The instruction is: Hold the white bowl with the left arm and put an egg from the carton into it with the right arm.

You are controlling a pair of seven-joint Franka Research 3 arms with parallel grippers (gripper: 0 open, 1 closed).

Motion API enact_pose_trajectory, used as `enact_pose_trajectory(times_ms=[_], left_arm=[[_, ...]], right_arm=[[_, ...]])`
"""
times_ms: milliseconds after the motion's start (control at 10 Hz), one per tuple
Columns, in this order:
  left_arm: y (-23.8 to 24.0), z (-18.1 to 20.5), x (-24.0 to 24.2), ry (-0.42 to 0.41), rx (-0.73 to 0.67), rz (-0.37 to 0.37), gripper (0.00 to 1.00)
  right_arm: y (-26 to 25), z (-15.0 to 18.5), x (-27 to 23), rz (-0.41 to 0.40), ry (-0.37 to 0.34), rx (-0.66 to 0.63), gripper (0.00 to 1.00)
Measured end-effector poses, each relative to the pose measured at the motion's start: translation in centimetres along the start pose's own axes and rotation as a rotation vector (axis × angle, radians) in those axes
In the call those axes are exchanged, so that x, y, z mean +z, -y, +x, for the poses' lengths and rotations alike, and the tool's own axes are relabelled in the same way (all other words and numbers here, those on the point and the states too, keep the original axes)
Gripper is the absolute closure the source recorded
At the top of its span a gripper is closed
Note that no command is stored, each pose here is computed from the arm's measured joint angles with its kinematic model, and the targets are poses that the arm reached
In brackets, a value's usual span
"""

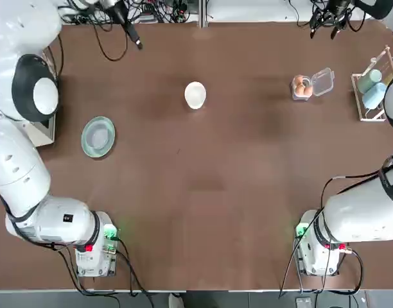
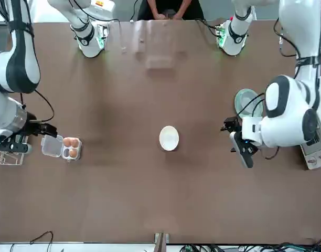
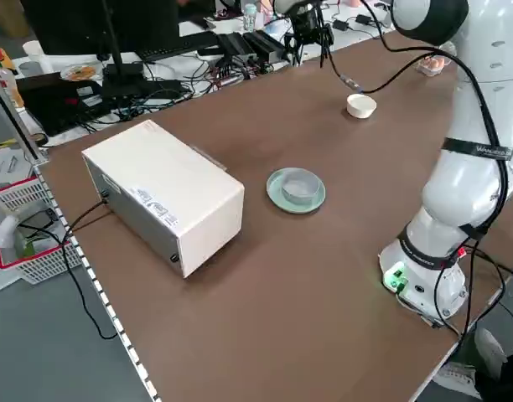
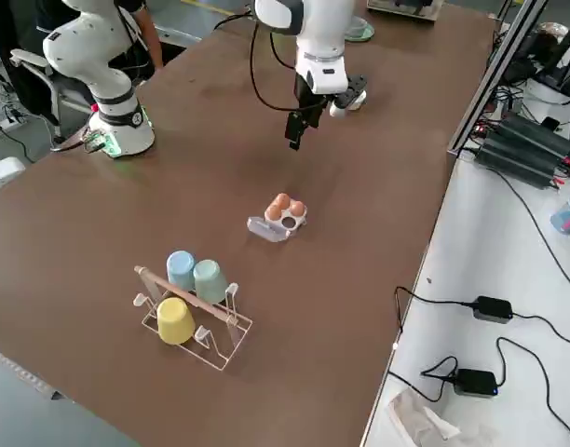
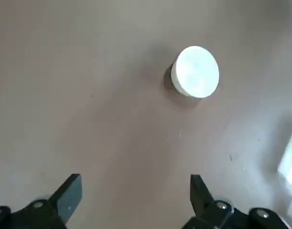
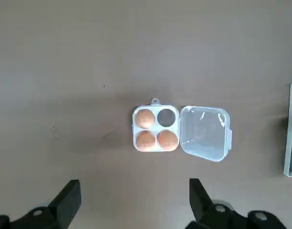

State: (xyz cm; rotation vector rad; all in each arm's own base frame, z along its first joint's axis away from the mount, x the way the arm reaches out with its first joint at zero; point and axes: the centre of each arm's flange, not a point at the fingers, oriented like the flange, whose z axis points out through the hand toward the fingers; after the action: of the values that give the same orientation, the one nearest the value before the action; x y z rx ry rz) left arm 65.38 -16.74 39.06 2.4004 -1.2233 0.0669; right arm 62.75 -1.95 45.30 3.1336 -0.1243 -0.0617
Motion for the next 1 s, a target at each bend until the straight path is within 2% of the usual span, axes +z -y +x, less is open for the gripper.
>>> enact_pose_trajectory(times_ms=[200,500,600,800,1000], left_arm=[[-0.3,0.7,3.9,-0.039,0.144,-0.001,0.0],[0.0,0.8,9.3,-0.059,0.262,-0.079,0.0],[0.5,0.8,11.4,-0.079,0.325,-0.082,0.0],[0.6,1.7,15.7,-0.121,0.563,-0.054,0.0],[0.1,2.6,19.0,-0.147,0.691,-0.027,0.0]], right_arm=[[-0.7,1.8,3.3,-0.003,-0.029,0.008,0.0],[-0.8,3.8,8.5,-0.01,-0.043,0.004,0.0],[-0.8,4.1,9.4,-0.01,-0.046,0.002,0.0],[-0.6,4.3,10.9,-0.018,-0.035,-0.008,0.0],[-0.2,3.7,13.2,-0.015,-0.04,-0.018,0.0]])
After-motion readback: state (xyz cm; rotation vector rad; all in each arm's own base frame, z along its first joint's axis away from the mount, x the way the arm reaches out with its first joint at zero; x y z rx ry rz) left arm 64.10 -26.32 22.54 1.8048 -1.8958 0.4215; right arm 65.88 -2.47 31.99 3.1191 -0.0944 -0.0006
